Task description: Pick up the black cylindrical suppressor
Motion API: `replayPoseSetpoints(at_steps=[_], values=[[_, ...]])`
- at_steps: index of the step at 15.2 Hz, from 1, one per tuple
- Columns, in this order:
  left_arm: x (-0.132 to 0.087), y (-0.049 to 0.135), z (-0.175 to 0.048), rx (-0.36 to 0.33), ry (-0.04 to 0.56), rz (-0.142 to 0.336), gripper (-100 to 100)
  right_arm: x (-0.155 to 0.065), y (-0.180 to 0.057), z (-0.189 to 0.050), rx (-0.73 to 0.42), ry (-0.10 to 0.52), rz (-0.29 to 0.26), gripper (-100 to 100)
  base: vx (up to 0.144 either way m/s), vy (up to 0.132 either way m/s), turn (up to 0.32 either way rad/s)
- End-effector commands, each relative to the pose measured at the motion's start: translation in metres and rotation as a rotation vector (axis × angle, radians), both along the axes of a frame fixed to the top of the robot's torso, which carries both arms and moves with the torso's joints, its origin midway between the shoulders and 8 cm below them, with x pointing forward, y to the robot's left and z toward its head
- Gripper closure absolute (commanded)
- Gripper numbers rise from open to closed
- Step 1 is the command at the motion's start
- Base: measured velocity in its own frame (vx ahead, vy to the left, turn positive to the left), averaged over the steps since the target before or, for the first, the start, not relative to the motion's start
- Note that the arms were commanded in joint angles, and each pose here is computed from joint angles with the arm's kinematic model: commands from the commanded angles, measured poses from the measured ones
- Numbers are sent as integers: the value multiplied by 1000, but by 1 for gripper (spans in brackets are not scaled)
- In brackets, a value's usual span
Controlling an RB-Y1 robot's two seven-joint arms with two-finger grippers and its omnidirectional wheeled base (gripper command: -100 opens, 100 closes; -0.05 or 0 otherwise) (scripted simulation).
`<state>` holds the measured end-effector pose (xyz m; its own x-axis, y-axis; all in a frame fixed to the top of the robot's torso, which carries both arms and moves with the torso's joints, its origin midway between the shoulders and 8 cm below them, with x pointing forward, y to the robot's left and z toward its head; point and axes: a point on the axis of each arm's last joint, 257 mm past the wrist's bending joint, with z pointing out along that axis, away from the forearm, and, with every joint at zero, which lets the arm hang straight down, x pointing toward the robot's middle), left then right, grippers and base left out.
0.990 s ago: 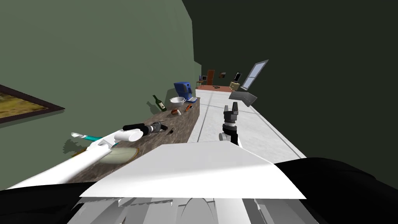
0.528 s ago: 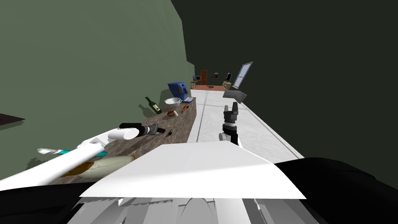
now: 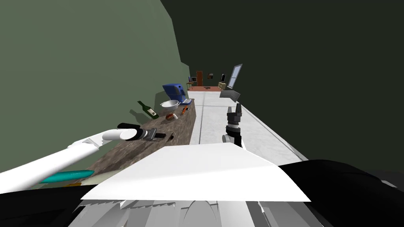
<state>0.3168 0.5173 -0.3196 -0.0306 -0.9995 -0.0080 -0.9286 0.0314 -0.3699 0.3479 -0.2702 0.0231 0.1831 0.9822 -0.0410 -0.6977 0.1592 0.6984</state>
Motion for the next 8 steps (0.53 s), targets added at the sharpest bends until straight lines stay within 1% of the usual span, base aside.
replayPoseSetpoints(at_steps=[1,3,5,6,7,8], values=[[-12,6,-1,-9,51,24,-100,0,0,0,0,0,0,0,-33,81,-177],[-24,11,-2,-18,100,48,-100,0,0,0,0,0,0,0,-40,84,-255],[-31,14,-3,-24,128,62,-100,0,0,0,0,0,0,0,-42,80,-196],[-26,13,-3,-19,107,51,-100,0,0,0,0,0,0,0,-20,44,-64],[-29,20,-11,-16,109,76,-100,0,0,0,0,0,0,0,-33,10,-146],[-29,22,-14,-14,107,85,-100,0,0,0,0,0,0,0,-52,-20,-219]])
